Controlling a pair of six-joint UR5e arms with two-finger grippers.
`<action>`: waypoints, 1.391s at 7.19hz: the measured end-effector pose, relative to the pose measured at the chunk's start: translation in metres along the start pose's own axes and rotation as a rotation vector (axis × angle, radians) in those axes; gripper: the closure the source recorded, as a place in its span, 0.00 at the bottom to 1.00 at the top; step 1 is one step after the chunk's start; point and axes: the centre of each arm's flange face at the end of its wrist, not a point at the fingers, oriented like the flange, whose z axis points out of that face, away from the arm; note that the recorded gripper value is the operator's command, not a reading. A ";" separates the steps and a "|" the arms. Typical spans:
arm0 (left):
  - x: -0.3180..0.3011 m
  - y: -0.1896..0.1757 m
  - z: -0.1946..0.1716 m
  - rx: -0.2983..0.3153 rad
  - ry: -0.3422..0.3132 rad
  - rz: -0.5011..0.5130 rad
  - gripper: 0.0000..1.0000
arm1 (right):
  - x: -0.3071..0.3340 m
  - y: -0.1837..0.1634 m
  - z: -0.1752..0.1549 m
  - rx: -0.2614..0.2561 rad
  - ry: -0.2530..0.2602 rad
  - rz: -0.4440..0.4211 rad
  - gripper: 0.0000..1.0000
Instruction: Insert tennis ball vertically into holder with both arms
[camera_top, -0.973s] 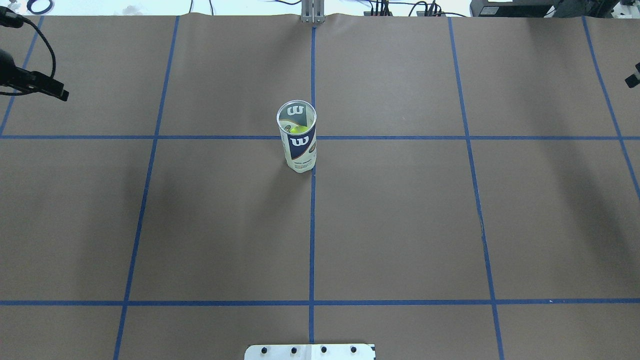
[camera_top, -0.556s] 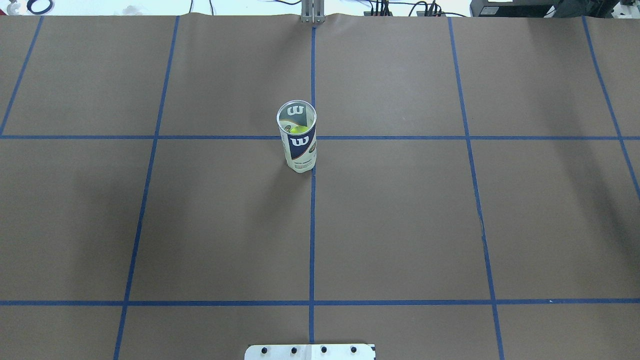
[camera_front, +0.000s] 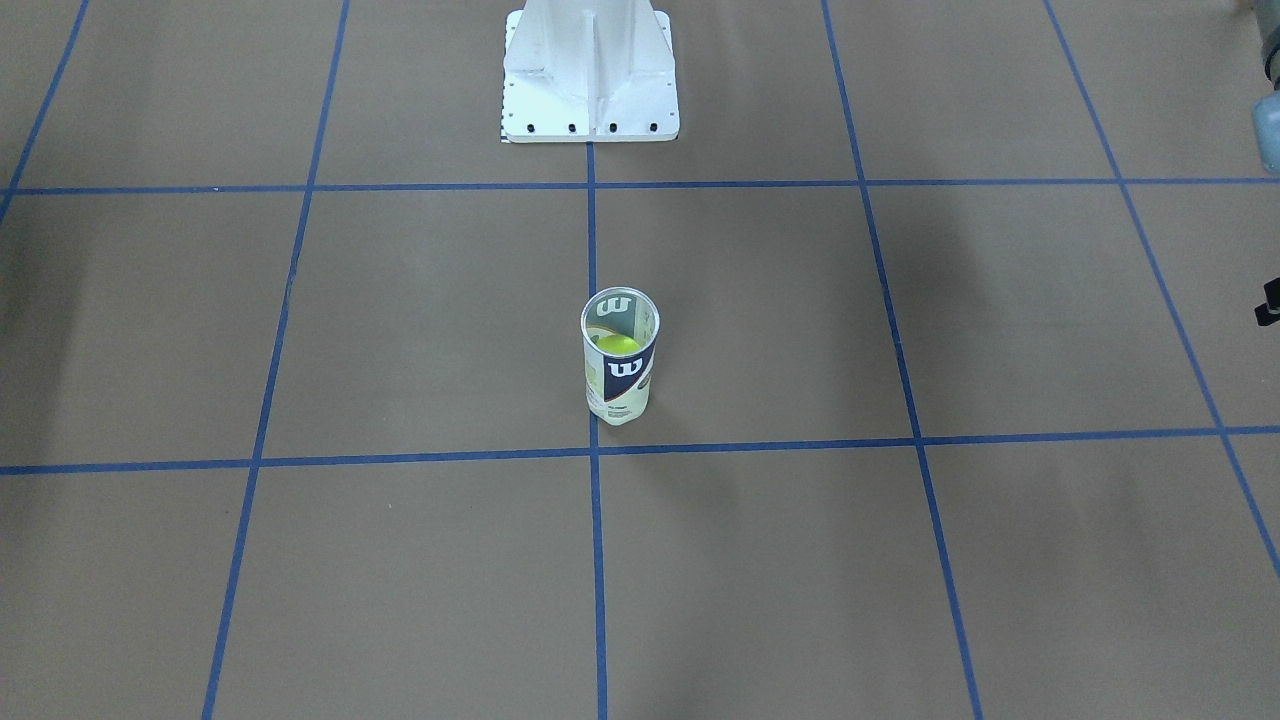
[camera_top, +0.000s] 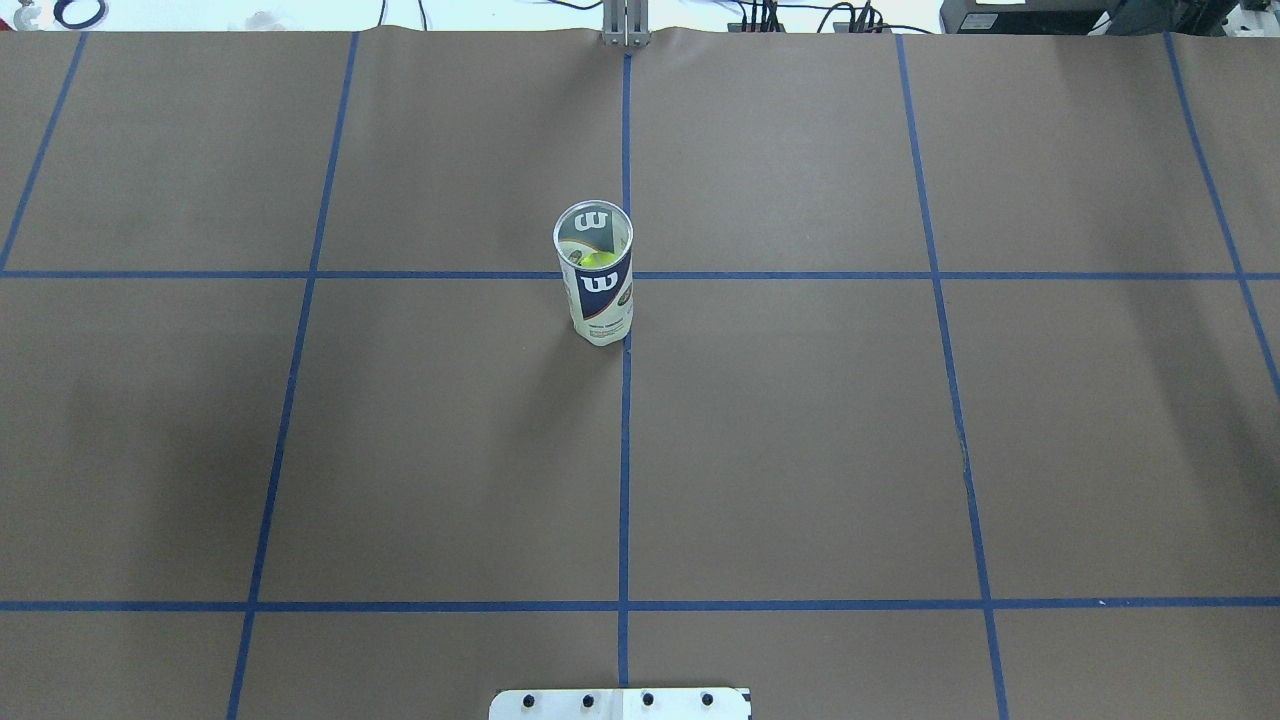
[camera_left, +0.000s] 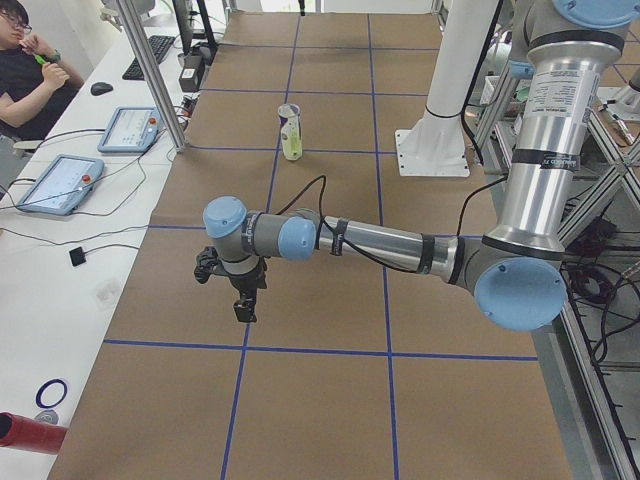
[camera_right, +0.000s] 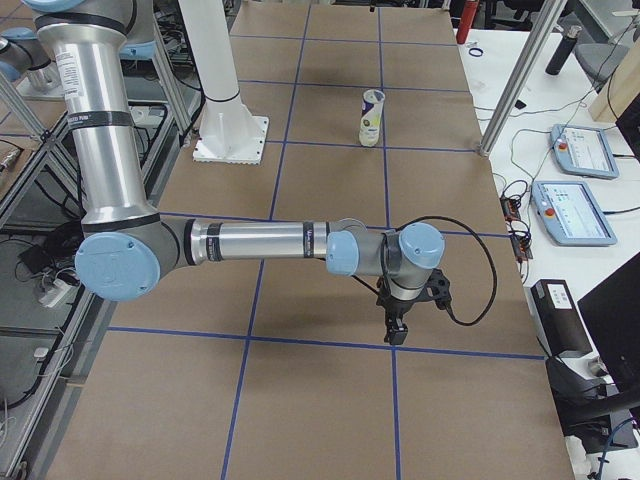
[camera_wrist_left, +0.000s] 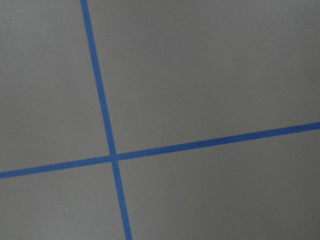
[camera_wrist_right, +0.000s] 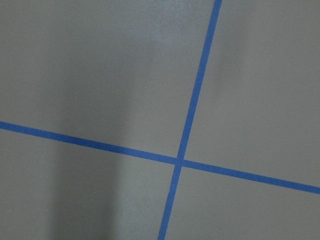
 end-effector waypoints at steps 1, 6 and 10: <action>-0.016 0.013 0.001 -0.003 0.002 -0.029 0.00 | -0.008 0.012 -0.008 -0.011 -0.013 0.015 0.01; -0.068 0.032 -0.014 0.024 0.040 -0.128 0.00 | -0.019 0.022 -0.018 -0.003 -0.078 0.049 0.01; -0.068 0.032 -0.014 0.025 0.047 -0.128 0.00 | 0.015 0.051 -0.011 -0.004 -0.090 0.077 0.01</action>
